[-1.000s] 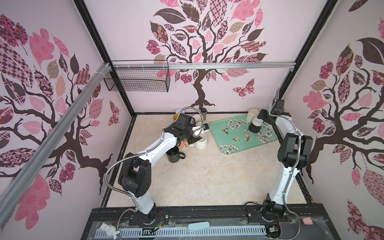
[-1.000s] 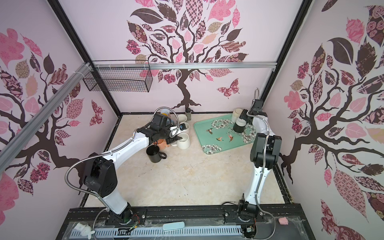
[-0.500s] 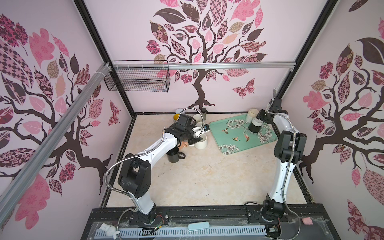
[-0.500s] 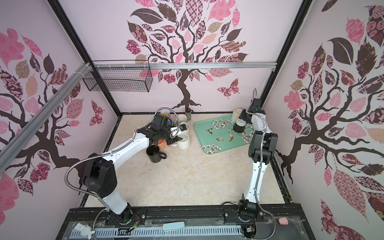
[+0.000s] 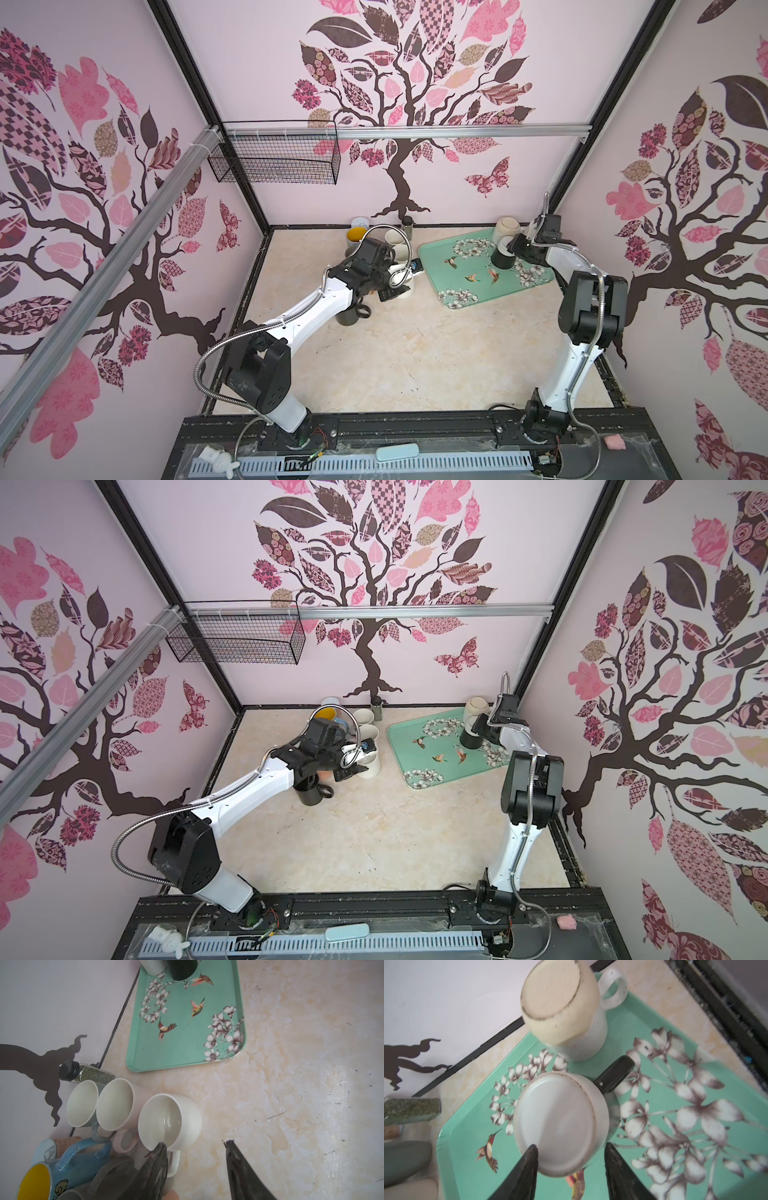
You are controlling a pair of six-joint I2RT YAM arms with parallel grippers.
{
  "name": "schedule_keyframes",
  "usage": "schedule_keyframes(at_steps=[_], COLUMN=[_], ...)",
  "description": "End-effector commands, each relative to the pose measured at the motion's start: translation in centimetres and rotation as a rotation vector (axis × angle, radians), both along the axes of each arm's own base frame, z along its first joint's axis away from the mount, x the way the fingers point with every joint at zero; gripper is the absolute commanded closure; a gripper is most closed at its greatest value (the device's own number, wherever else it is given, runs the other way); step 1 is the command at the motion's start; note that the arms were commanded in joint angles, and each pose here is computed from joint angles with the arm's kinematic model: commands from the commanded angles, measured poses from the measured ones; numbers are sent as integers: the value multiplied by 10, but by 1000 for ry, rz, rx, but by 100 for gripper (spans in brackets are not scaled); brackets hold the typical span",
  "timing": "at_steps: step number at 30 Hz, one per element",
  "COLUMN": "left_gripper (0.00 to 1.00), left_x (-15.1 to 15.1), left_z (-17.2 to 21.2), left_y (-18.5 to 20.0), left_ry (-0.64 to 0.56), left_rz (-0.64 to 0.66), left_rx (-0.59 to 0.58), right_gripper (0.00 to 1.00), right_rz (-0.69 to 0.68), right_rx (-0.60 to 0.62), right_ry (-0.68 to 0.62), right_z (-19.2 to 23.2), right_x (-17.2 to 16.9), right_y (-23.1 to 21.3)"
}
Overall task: Turn the mug right side up
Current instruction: 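Draw the open left gripper back while the right gripper grasps the black mug's handle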
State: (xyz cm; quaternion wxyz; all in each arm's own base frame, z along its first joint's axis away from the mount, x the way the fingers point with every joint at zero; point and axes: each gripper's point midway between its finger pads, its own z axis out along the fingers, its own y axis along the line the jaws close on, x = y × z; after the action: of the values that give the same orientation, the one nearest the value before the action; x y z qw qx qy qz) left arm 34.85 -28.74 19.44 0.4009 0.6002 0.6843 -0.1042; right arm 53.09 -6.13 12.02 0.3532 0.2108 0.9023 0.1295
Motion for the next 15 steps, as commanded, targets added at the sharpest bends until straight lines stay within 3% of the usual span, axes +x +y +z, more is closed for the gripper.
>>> schedule_keyframes(at_steps=[1, 5, 15], left_gripper=[52, 52, 52], left_x=[-21, -39, -67], left_z=[-1, -8, -16], left_y=[-9, -22, -52], left_ry=[7, 4, 38], left_rz=[-17, -49, -108], left_rx=[-16, 15, 25], right_gripper=[47, 44, 36], right_rz=[84, 131, 105], right_rx=[51, 89, 12], right_ry=[-24, -65, -122], right_z=[15, 31, 71], right_x=[-18, -22, 8], right_y=[43, 63, 29])
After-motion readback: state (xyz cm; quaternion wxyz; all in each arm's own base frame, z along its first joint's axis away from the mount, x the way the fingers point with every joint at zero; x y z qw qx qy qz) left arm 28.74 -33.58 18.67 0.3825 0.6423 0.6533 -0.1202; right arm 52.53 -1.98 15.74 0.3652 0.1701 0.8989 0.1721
